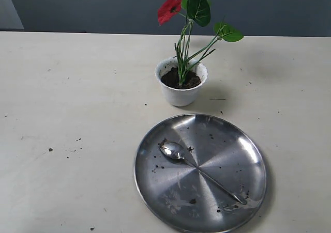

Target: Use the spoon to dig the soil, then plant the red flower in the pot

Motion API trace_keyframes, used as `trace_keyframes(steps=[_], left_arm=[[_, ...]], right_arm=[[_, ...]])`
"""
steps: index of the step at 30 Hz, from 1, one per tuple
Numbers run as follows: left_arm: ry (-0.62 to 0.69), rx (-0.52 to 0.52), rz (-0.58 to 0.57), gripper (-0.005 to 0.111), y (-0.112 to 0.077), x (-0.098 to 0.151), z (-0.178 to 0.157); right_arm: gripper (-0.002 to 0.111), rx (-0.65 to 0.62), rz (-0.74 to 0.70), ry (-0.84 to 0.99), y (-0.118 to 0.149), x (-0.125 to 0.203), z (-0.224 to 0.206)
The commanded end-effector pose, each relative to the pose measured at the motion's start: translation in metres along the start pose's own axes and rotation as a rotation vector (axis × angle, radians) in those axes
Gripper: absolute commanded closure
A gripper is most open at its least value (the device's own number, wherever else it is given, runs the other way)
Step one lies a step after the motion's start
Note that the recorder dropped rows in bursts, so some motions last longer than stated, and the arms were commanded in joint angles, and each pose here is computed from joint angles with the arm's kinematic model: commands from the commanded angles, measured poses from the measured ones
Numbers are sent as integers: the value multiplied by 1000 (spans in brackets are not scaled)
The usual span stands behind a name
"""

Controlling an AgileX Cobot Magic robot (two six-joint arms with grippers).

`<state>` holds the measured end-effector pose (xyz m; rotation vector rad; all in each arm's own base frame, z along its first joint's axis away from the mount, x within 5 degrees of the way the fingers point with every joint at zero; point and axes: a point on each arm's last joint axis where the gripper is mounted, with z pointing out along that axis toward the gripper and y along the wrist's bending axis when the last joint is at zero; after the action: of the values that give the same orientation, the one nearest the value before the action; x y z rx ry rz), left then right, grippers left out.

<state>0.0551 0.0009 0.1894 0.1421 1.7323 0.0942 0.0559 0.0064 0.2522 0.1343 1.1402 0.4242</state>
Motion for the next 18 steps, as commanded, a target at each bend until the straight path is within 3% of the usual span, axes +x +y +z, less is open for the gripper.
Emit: trace_keyframes(steps=[1,3,7,11,18], left_arm=[[-6,4,-8,105,0,-1,0],[-6,4,-8,105,0,-1,0],[-6,4,-8,105,0,-1,0],[-6,4,-8,105,0,-1,0],[-6,4,-8,105,0,-1,0]], right_arm=[[109,-6,-30,-23,1,-2,-3],[109,-8,-107,-15,1,0,-4],[109,49,-239,219,-8,24,-7],[109,92,-258,418,-14,40,-15],[109,103,-356,558,-18,50,-25]])
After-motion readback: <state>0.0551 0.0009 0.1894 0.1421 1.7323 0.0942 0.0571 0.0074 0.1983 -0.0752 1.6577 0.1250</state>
